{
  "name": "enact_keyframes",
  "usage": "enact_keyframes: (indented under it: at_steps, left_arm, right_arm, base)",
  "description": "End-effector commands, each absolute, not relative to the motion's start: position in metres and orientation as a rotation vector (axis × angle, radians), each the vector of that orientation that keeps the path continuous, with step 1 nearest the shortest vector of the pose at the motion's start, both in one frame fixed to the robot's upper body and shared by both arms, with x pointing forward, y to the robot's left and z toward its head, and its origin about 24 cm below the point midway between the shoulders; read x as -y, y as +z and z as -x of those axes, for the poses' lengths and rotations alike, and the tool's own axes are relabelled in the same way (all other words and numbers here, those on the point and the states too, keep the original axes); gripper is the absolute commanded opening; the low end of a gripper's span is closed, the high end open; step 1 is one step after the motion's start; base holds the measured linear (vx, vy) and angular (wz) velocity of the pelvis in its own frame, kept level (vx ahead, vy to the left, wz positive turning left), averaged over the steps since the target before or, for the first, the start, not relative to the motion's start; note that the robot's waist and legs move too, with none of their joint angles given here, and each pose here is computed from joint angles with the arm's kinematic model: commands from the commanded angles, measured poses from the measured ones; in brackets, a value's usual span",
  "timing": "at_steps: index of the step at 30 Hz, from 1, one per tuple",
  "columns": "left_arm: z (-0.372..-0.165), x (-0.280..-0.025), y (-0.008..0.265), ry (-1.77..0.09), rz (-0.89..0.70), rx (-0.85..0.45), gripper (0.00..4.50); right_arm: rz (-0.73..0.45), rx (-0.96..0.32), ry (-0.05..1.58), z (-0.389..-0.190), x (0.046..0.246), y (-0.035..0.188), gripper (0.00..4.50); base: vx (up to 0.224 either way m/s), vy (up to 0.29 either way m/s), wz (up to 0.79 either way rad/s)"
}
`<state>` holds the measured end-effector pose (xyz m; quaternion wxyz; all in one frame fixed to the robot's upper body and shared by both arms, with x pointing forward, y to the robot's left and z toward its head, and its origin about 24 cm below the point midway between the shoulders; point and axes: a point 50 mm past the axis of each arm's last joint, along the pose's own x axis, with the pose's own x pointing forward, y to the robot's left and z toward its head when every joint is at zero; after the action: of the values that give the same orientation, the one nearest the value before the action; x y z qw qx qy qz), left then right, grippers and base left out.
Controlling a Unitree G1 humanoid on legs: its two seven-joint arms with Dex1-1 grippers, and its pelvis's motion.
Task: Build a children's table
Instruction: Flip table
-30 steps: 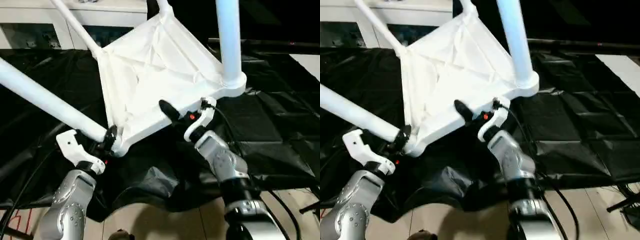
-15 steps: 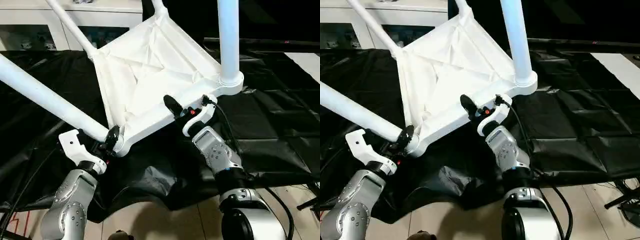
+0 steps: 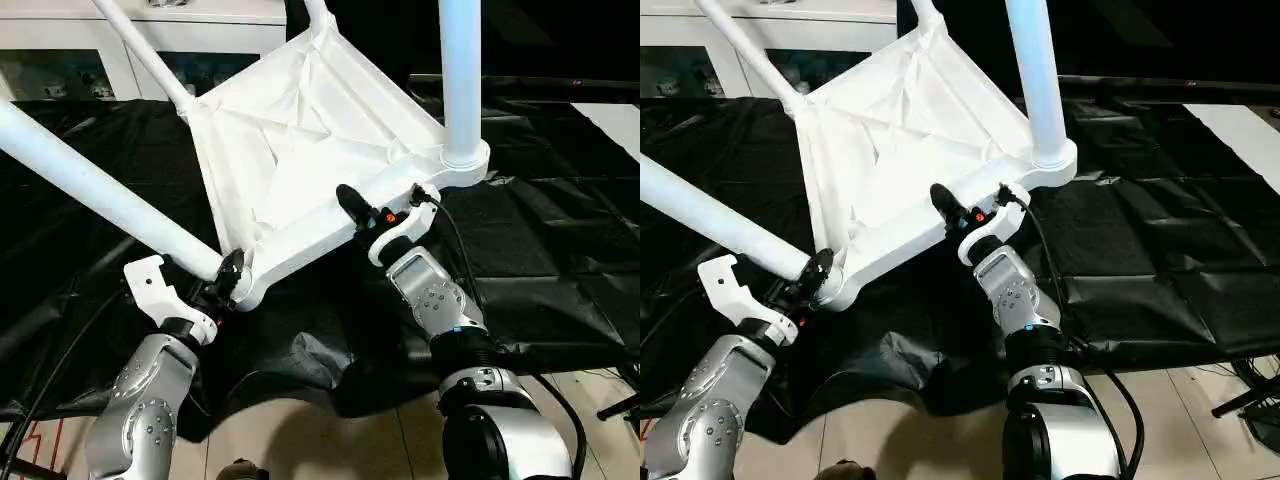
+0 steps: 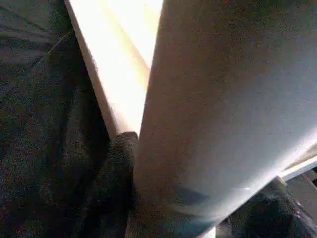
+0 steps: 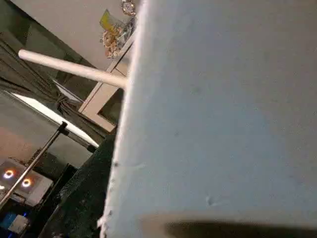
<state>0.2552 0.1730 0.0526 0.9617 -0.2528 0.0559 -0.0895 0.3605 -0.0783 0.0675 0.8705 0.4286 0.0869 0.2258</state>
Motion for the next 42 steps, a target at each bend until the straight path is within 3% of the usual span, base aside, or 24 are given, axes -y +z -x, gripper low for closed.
enact_keyframes:
  at_steps: [1, 11, 17, 20, 21, 24, 42]
  left_arm:
    - [-0.258, -0.174, 0.059, -0.223, 0.555, -0.071, 2.94]
    - [-0.25, -0.196, 0.057, -0.326, 0.473, -0.167, 3.55]
    - [-0.239, -0.202, 0.053, -0.422, 0.368, -0.257, 4.13]
    - [-0.235, -0.196, 0.057, -0.511, 0.238, -0.27, 4.29]
    - [-0.236, -0.192, 0.062, -0.545, 0.175, -0.246, 4.4]
    - [-0.24, -0.184, 0.074, -0.599, 0.1, -0.186, 4.5]
    - [-0.238, -0.133, 0.142, -0.994, -0.075, -0.034, 4.5]
  right_arm:
    - [-0.834, -0.063, 0.441, -0.371, 0.097, 0.092, 2.16]
    - [-0.841, 0.026, 0.341, -0.377, 0.122, 0.109, 2.14]
    - [-0.787, 0.078, 0.289, -0.376, 0.139, 0.119, 2.12]
    - [-0.674, 0.063, 0.293, -0.375, 0.145, 0.121, 2.11]
    - [-0.58, 0.047, 0.286, -0.374, 0.148, 0.121, 2.11]
    - [-0.464, 0.034, 0.268, -0.372, 0.154, 0.123, 2.11]
    - [-0.154, 0.043, 0.082, -0.376, 0.204, 0.162, 2.11]
  base:
    - [0.0, 0.0, 0.0]
    - [0.0, 0.0, 0.0]
    - [0.0, 0.0, 0.0]
    - [0.0, 0.0, 0.0]
    - [0.0, 0.0, 0.0]
    - [0.0, 0.0, 0.0]
    - [0.0, 0.0, 0.0]
